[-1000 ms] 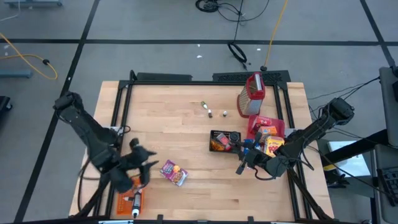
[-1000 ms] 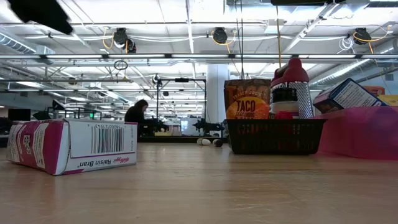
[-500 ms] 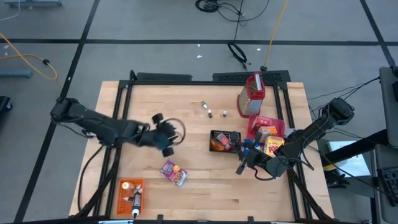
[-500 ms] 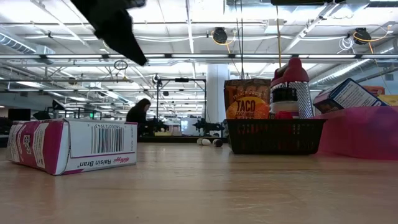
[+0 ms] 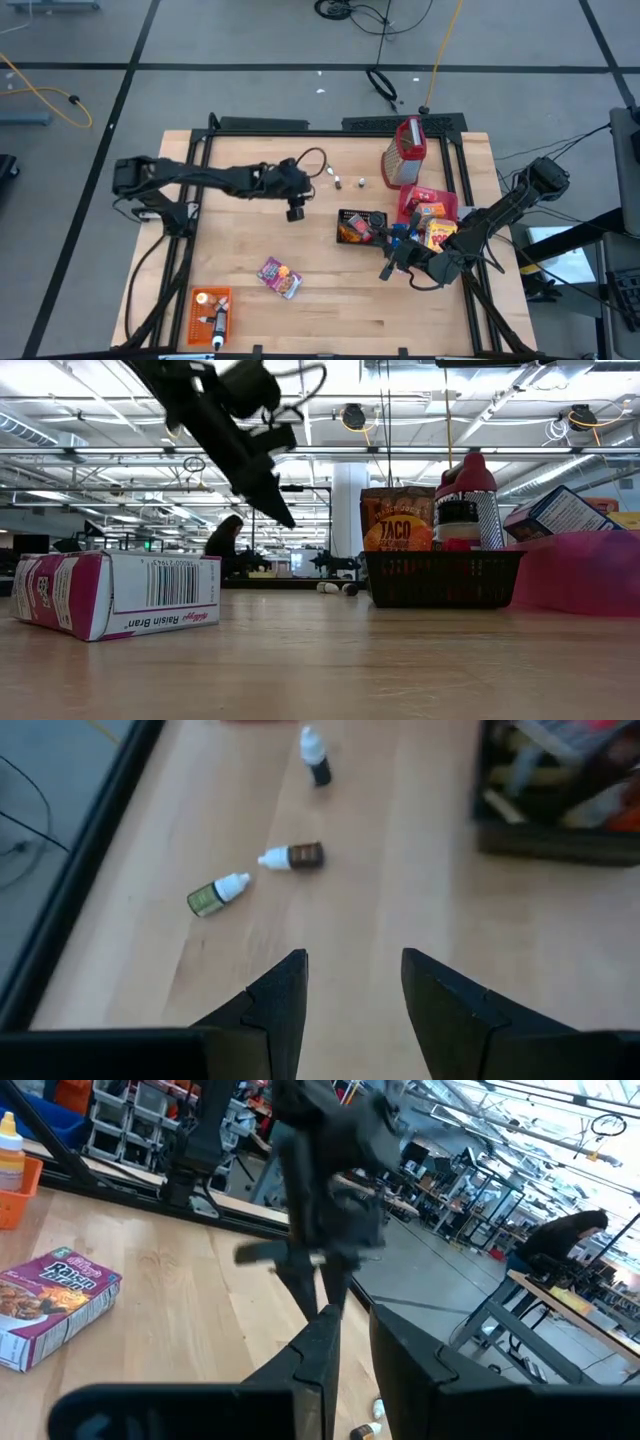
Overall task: Pick & Place Kitchen Items
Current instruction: Put the small purple food coloring bottle into the orange bin
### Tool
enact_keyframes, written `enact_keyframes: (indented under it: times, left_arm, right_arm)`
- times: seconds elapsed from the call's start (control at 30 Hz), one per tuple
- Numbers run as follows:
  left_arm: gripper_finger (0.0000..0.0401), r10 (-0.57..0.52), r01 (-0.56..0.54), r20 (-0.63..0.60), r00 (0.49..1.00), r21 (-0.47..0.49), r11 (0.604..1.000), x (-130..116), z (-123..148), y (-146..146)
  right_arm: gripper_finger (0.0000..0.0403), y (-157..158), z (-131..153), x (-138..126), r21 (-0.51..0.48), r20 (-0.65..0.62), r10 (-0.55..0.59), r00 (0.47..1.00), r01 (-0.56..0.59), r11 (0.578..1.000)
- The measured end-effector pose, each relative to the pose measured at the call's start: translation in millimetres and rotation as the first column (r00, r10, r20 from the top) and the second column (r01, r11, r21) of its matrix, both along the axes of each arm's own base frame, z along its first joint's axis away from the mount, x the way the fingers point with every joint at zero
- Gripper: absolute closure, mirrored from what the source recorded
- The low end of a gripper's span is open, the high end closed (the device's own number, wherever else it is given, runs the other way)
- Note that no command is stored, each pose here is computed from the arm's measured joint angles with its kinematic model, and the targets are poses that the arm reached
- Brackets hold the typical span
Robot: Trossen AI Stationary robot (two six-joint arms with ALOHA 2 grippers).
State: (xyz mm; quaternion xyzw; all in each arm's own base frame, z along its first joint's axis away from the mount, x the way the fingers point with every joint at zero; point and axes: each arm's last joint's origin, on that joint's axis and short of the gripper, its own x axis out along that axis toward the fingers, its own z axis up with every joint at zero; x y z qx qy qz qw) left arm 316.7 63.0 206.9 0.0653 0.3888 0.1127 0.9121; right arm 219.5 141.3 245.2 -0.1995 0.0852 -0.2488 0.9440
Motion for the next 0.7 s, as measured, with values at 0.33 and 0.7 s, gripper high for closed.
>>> enact_keyframes:
  times: [0.33,0.7]
  left_arm:
    - [0.0238,0.028,-0.026,0.035,0.999,-0.063,0.998,13,-42,63]
    - [0.0238,-0.034,0.034,-0.001,0.999,0.058,0.998,35,-40,88]
  right_arm:
    - [0.0348,-2,0,1,-0.029,-0.017,-0.005,1.000,0.005,1.000]
    - [0.0348,-11,0,7,-0.025,-0.016,-0.046,0.999,0.046,0.999]
